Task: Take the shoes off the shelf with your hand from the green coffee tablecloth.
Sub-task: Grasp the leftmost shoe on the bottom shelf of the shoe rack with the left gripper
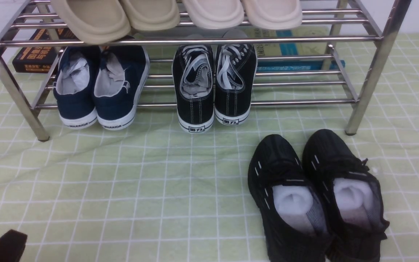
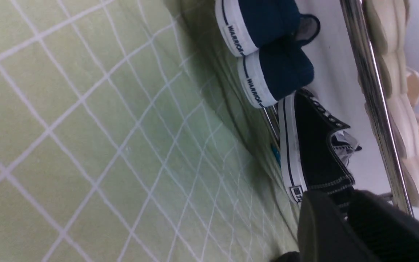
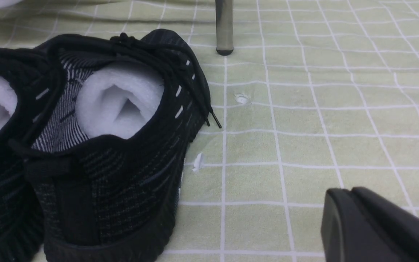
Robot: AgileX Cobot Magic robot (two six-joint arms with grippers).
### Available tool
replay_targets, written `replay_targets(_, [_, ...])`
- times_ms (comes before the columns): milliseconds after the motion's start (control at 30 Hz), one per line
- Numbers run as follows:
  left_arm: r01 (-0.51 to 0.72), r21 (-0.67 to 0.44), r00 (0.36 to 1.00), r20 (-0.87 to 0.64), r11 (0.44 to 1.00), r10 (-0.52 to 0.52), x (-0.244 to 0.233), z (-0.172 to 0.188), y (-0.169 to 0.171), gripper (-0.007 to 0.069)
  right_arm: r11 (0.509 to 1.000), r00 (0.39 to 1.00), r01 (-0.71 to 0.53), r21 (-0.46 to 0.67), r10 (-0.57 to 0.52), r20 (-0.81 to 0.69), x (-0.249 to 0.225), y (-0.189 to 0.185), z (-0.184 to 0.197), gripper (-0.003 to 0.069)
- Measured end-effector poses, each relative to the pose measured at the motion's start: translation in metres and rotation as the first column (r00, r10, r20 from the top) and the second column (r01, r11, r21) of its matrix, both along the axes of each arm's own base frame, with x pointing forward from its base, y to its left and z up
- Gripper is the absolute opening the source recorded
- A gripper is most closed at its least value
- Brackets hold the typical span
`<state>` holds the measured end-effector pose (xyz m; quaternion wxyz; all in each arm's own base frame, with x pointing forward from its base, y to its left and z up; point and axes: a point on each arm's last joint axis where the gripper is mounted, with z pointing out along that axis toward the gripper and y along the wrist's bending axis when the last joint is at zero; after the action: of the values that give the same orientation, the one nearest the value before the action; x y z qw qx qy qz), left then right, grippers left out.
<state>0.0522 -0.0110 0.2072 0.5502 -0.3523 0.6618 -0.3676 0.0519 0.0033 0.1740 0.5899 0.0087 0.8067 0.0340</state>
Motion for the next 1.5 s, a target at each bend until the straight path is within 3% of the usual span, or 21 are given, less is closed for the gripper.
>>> replay_targets(133, [0.034, 0.120, 0.999, -0.038, 0.992, -0.030, 0.001, 0.031, -0.001, 0.0015, 1.000, 1.000, 0.000, 0.000, 0.000, 0.000, 0.000, 0.000, 0.000, 0.0037])
replay_targets(267, [0.155, 0.293, 0.958, -0.279, 0.944, -0.071, 0.022, 0.069, -0.001, 0.0001, 1.000, 1.000, 0.000, 0.000, 0.000, 0.000, 0.000, 0.000, 0.000, 0.0037])
replay_targets(467, [0.433, 0.416, 0.778, -0.621, 0.800, -0.098, 0.078, 0.093, 0.005, 0.0011, 1.000, 1.000, 0.000, 0.000, 0.000, 0.000, 0.000, 0.000, 0.000, 0.0037])
replay_targets(667, [0.517, 0.438, 0.738, -0.664, 0.736, -0.123, 0.137, 0.121, 0.008, 0.0118, 1.000, 1.000, 0.000, 0.000, 0.000, 0.000, 0.000, 0.000, 0.000, 0.0037])
replay_targets(767, [0.543, 0.416, 0.719, -0.679, 0.729, -0.148, 0.173, 0.133, 0.008, 0.0248, 1.000, 1.000, 0.000, 0.000, 0.000, 0.000, 0.000, 0.000, 0.000, 0.0037])
replay_targets(833, [0.560, 0.415, 0.710, -0.686, 0.717, -0.159, 0.182, 0.136, 0.007, 0.0289, 1.000, 1.000, 0.000, 0.000, 0.000, 0.000, 0.000, 0.000, 0.000, 0.0037])
replay_targets(900, [0.614, 0.418, 0.689, -0.698, 0.669, -0.195, 0.205, 0.139, -0.004, 0.0350, 1.000, 1.000, 0.000, 0.000, 0.000, 0.000, 0.000, 0.000, 0.000, 0.0037])
replay_targets(1067, [0.623, 0.479, 0.702, -0.692, 0.618, -0.171, 0.241, 0.146, -0.029, 0.0379, 1.000, 1.000, 0.000, 0.000, 0.000, 0.000, 0.000, 0.000, 0.000, 0.0037])
replay_targets(1300, [0.568, 0.618, 0.743, -0.670, 0.544, -0.015, 0.291, 0.135, -0.054, 0.0412, 1.000, 1.000, 0.001, 0.000, -0.001, 0.000, 0.000, 0.000, 0.000, 0.0037])
replay_targets(1500, [0.485, 0.674, 0.777, -0.624, 0.557, 0.078, 0.324, 0.108, -0.061, 0.0424, 1.000, 1.000, 0.001, 0.000, -0.001, 0.000, 0.000, 0.000, 0.000, 0.0037])
